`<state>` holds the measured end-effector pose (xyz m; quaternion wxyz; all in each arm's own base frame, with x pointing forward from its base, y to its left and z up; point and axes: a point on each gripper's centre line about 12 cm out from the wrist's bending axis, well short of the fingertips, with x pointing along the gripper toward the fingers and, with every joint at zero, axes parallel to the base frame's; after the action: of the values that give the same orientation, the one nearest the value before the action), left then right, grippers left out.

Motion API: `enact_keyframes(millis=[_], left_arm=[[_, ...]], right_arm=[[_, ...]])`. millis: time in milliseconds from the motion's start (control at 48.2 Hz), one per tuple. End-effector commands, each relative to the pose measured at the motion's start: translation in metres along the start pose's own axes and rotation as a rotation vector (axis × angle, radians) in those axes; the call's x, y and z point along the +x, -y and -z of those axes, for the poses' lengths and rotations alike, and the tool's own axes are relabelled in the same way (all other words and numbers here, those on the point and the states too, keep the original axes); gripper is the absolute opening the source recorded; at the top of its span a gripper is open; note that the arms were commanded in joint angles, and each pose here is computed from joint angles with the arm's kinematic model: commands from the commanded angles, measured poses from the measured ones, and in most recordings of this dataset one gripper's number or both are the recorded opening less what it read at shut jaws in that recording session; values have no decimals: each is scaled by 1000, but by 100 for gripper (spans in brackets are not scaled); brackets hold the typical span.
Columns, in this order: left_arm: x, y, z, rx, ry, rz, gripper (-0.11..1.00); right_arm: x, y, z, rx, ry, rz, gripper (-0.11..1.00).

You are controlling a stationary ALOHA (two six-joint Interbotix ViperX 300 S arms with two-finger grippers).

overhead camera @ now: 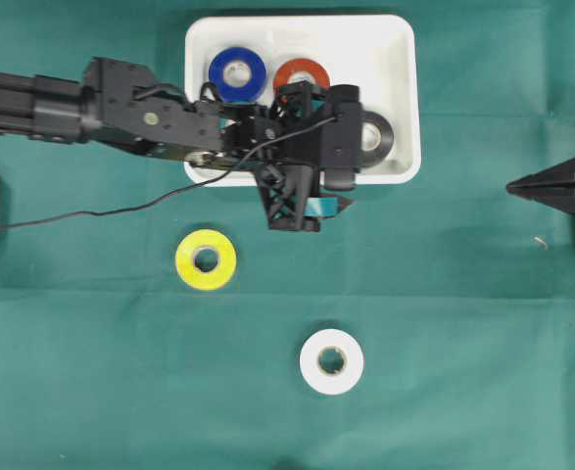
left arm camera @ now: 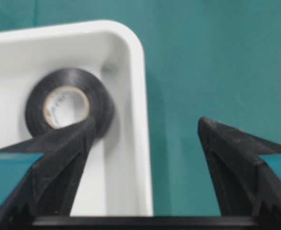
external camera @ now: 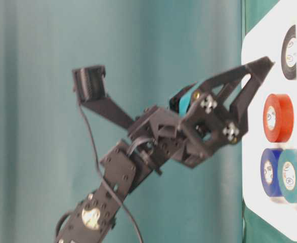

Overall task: Put the tape into the white case with the left arm.
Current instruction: 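Release the black tape and retract the left gripper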

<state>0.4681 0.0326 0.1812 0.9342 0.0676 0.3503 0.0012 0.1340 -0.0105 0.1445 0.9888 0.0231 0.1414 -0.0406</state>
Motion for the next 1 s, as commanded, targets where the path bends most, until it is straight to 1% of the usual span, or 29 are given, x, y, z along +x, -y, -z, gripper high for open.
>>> enact_keyframes(millis=[0,249,664,830,975], left_arm=[[-25,4,-19,5,75,0,87],[-55,22,-7,25,87,27,86],[-95,45,13,58,150,61,86],[-107,52,23,66,162,76,86],[-118,55,33,69,173,79,86]], right_arm=[[1,0,-5,-3,14,0,-9],[1,0,-5,-1,15,0,-9],[1,0,-5,-3,15,0,-9],[1,0,-5,-1,15,0,-9],[1,0,-4,-1,14,0,-9]])
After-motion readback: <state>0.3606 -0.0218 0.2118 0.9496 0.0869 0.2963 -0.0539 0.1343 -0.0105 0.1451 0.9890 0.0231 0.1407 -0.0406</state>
